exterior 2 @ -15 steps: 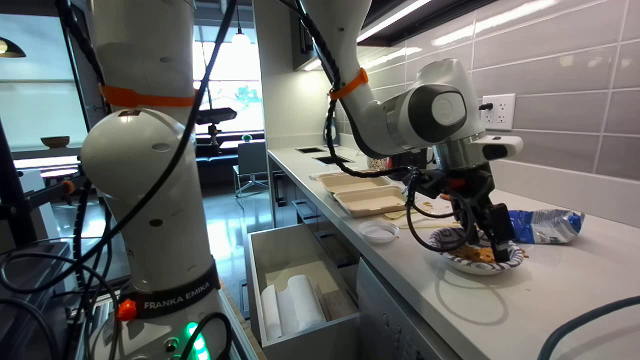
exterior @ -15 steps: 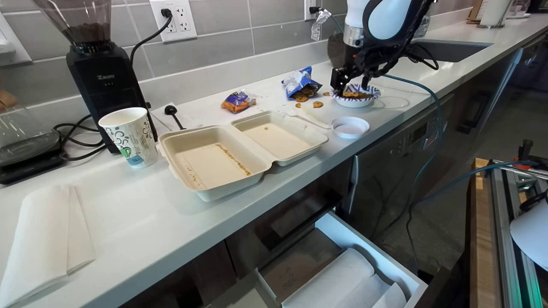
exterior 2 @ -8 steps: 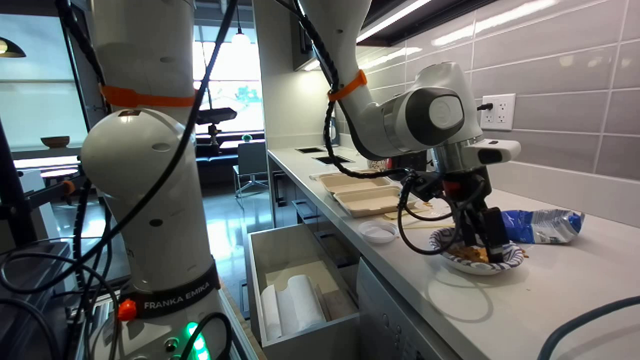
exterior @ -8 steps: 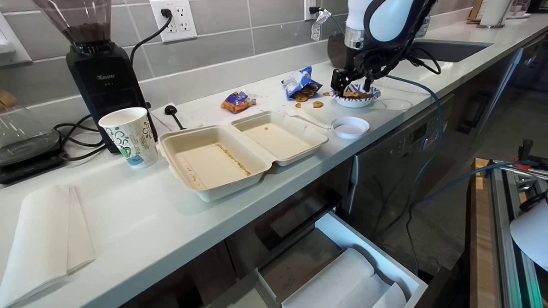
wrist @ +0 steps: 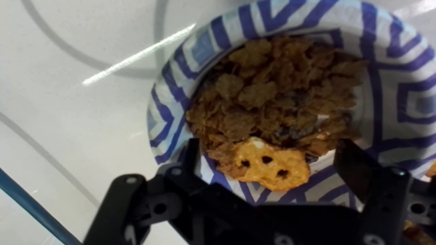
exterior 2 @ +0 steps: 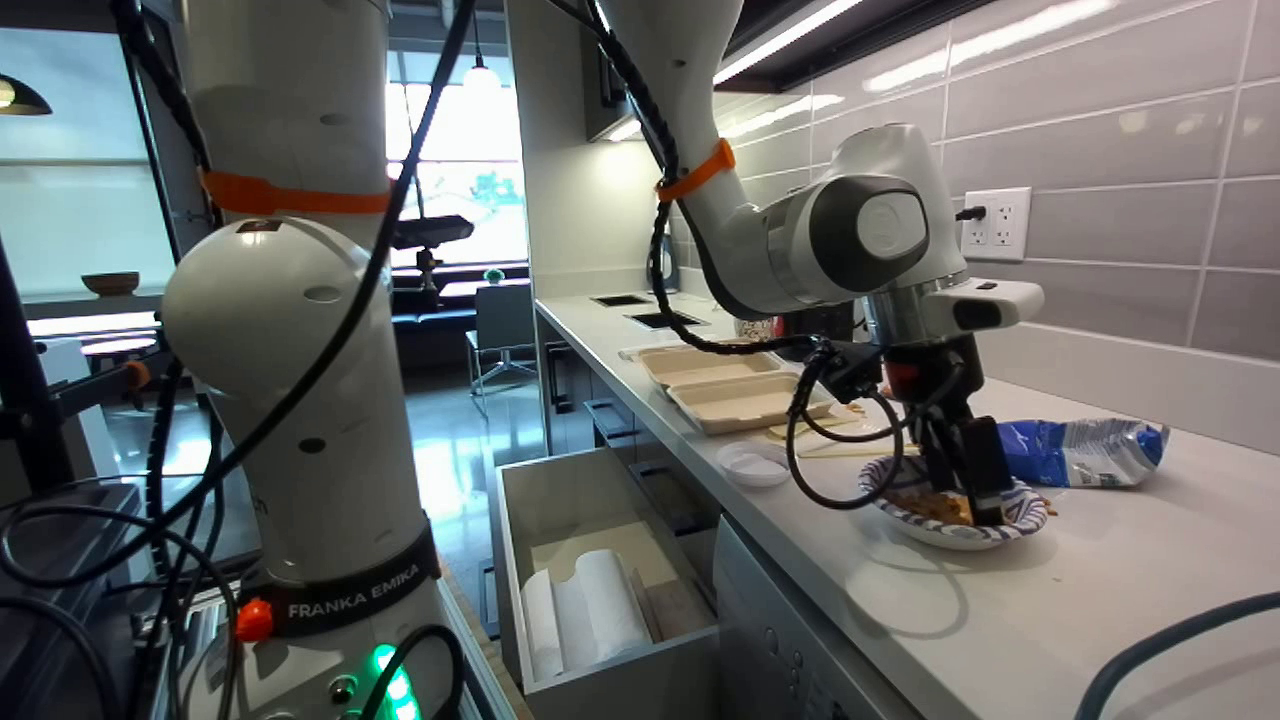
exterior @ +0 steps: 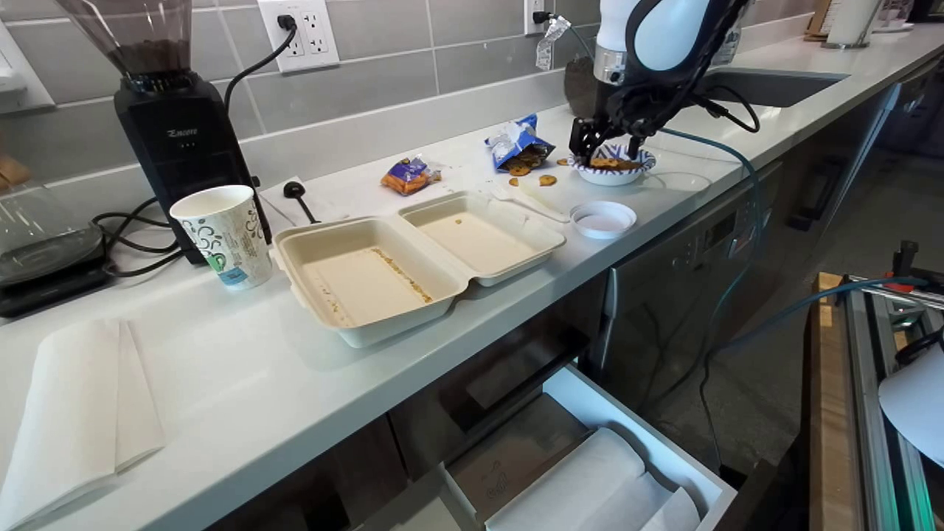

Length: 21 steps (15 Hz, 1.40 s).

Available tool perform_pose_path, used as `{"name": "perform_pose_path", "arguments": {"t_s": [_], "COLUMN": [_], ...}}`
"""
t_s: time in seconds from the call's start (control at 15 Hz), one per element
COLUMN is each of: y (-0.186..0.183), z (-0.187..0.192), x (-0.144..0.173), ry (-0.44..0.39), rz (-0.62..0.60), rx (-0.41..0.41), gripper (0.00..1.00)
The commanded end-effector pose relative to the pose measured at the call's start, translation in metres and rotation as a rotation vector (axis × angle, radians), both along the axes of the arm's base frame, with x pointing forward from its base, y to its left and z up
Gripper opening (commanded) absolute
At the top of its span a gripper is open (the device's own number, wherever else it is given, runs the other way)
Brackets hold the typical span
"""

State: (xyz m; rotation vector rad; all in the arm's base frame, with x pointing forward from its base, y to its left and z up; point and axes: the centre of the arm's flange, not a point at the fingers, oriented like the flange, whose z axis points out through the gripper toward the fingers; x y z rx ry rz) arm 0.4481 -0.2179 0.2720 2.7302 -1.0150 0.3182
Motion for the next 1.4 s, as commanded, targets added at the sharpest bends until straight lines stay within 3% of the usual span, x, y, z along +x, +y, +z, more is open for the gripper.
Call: {"name": "perform_pose_path", "arguments": {"t_s": [0.0,0.27,0.4,0.8,1.33], "y": [0.003,0.003,0.003,0.003,0.004], "z": [-0.006,-0.007,-0.007,-0.006,0.003], "x": [0.0,0.0,0.0,0.001,-0.003], "ry": [-0.007,-0.01,-0.011,-0.013,-0.029], "rz": [-0.032,-0.041,-0.042,-0.042,-0.037], "rx": [0.004,0.004,0.003,-0.001,-0.006], "gripper": [0.97,0.71,0.65,0.69,0.68]}}
